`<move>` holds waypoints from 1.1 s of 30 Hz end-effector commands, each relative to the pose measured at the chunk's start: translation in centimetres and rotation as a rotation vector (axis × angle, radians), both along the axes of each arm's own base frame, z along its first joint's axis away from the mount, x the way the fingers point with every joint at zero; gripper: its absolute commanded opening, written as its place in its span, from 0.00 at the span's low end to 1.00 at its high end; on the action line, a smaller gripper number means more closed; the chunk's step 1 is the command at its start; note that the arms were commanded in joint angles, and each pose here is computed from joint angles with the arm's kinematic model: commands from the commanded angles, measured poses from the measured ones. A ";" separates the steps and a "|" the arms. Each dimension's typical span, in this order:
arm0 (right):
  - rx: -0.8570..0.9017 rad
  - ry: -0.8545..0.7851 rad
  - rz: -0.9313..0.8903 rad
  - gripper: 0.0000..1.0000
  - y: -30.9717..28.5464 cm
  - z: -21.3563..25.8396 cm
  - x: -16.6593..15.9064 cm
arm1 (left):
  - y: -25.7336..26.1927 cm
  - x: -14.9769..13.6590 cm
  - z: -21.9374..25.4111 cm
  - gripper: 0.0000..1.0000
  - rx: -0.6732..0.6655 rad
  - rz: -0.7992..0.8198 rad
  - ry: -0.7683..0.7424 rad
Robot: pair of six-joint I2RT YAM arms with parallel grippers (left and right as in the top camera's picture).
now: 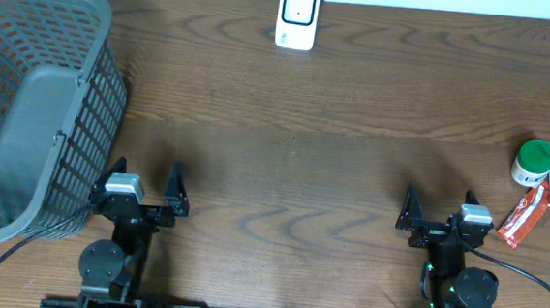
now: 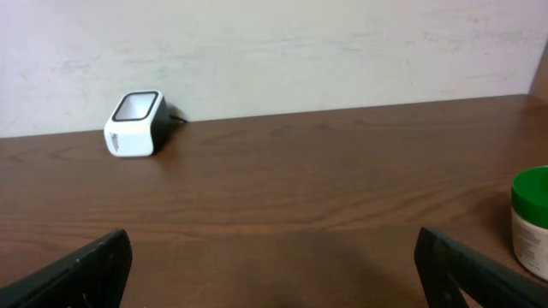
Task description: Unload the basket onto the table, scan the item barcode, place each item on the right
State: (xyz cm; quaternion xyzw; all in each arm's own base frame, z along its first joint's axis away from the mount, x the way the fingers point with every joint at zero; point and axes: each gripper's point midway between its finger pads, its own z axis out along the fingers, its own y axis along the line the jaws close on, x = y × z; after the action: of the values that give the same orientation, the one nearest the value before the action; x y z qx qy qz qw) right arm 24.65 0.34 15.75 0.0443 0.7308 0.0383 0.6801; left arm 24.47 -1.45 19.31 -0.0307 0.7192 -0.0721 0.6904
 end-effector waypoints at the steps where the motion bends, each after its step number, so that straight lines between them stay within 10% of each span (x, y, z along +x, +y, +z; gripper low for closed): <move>1: -0.014 -0.001 -0.001 0.99 -0.1 0.0 0.0 | 0.9 -0.3 -0.1 0.96 -0.010 0.047 -0.047; 33: -0.013 0.002 -0.001 0.99 -0.1 -0.1 0.0 | 1.9 -0.2 -5.7 0.96 0.039 0.096 0.128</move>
State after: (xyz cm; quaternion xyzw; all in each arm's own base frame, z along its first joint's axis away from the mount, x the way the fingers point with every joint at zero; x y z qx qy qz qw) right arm 24.65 0.34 15.76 0.0443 0.7307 0.0383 0.6802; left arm 24.26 -0.01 15.31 -0.0550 0.7489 -0.0379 0.6593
